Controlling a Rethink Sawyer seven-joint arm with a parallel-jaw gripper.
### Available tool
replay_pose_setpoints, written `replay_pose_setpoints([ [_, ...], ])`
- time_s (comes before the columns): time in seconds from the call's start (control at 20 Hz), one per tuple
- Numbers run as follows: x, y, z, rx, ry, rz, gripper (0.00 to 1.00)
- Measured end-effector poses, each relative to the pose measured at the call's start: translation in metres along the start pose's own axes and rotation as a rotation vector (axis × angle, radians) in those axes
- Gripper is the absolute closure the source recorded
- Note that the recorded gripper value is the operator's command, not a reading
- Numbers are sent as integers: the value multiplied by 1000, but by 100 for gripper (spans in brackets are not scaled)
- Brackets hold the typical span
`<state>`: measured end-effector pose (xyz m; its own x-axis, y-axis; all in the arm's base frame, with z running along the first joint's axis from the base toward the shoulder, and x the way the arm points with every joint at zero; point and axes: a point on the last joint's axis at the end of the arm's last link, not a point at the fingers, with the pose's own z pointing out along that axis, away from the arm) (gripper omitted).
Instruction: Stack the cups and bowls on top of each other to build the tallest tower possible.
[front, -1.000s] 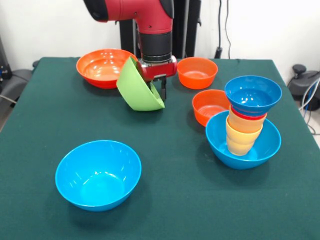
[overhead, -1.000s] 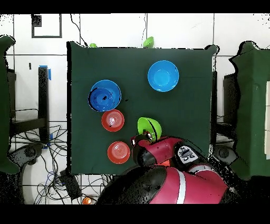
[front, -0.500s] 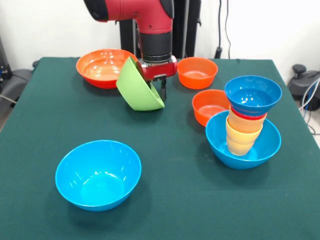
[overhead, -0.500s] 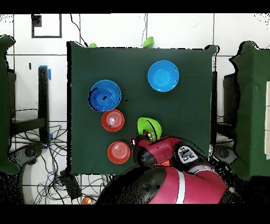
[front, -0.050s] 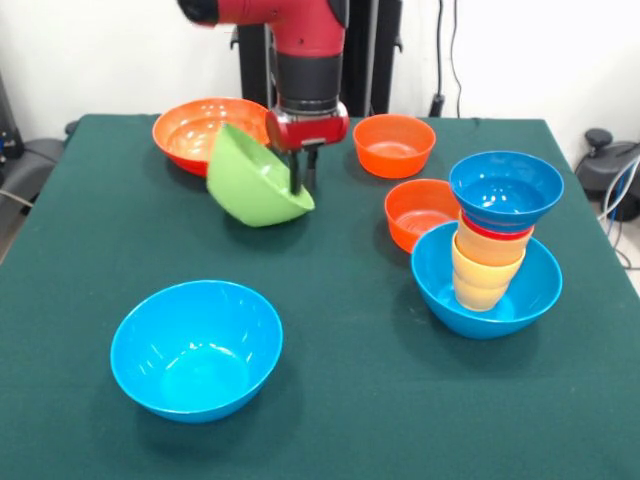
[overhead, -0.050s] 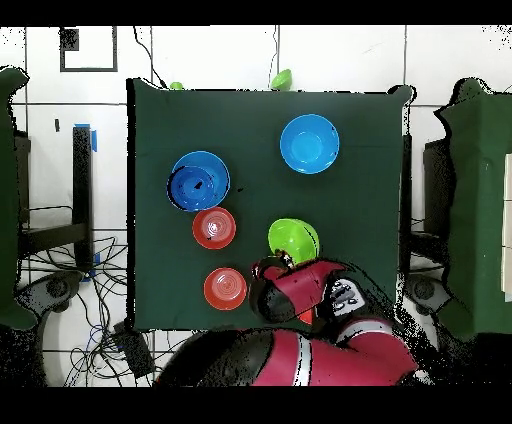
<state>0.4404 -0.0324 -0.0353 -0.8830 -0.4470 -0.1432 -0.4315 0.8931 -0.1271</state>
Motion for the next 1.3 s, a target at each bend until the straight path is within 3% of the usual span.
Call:
replay_pose_setpoints([
  [0.05,0,-1,-3,11,9,-8,100],
  [0.1,-3,-7,-18,55,45,-35,100],
  [0.25,-8,-15,-33,94,72,-48,100],
  [0.35,-13,-28,-53,142,104,-47,100],
  [0.5,-15,-41,-70,181,137,-30,100],
  [1.0,-21,-53,-98,238,189,-21,100],
  [1.3,-34,-39,-120,292,181,-79,100],
])
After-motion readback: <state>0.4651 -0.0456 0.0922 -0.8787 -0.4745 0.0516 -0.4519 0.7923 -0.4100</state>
